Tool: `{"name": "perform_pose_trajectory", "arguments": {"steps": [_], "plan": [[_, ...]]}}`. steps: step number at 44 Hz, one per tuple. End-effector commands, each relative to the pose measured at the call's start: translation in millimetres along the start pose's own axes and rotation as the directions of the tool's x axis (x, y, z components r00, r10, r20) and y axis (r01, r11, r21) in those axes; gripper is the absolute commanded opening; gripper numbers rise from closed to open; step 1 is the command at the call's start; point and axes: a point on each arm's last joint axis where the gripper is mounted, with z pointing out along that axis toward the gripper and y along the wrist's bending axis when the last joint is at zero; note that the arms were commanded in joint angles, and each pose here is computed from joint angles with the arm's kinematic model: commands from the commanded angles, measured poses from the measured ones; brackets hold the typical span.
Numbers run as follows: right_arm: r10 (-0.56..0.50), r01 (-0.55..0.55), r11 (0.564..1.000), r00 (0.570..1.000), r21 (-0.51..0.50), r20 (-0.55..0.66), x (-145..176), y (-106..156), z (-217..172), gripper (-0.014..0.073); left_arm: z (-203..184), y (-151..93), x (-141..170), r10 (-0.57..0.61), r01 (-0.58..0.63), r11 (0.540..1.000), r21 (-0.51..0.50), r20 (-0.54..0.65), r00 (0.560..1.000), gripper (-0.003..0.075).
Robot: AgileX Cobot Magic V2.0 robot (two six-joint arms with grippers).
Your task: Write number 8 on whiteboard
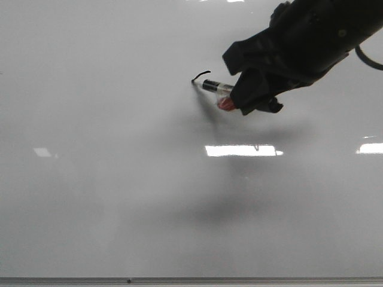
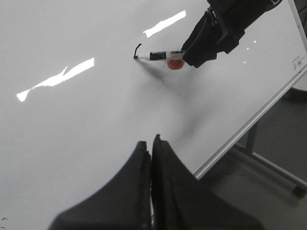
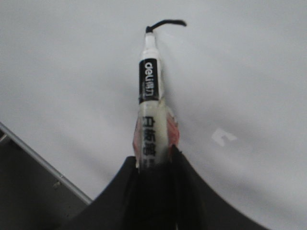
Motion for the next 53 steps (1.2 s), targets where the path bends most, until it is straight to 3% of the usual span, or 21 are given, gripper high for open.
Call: {"name": "perform_pose_trajectory", "arguments": {"steps": [1,14,28,43,53], "plan": [[-0.036,0.036,0.999,0.998,0.002,0.045,-13,1,-5,-0.0066,-2,4,-12,-0.029,0.031,0.999,-0.036,0.067,0.997,-0.0019],[0.066,-0.065,0.994,0.998,0.087,-0.001,22,-31,-29,-0.0058,-2,4,-12,-0.029,0.031,0.999,-0.036,0.067,0.997,-0.0019],[0.062,-0.060,0.998,0.996,0.036,-0.067,36,-14,-12,-0.0058,-2,4,-12,-0.030,0.033,0.999,-0.035,0.068,0.997,-0.0019],[0.047,-0.048,0.998,0.998,-0.040,-0.032,-2,5,12,-0.0058,-2,4,-12,-0.030,0.032,0.999,-0.031,0.065,0.997,-0.0019],[0.118,-0.118,0.993,0.992,0.009,0.035,-11,-15,-12,-0.0058,-2,4,-12,-0.030,0.032,0.999,-0.031,0.065,0.997,-0.0019]]}}
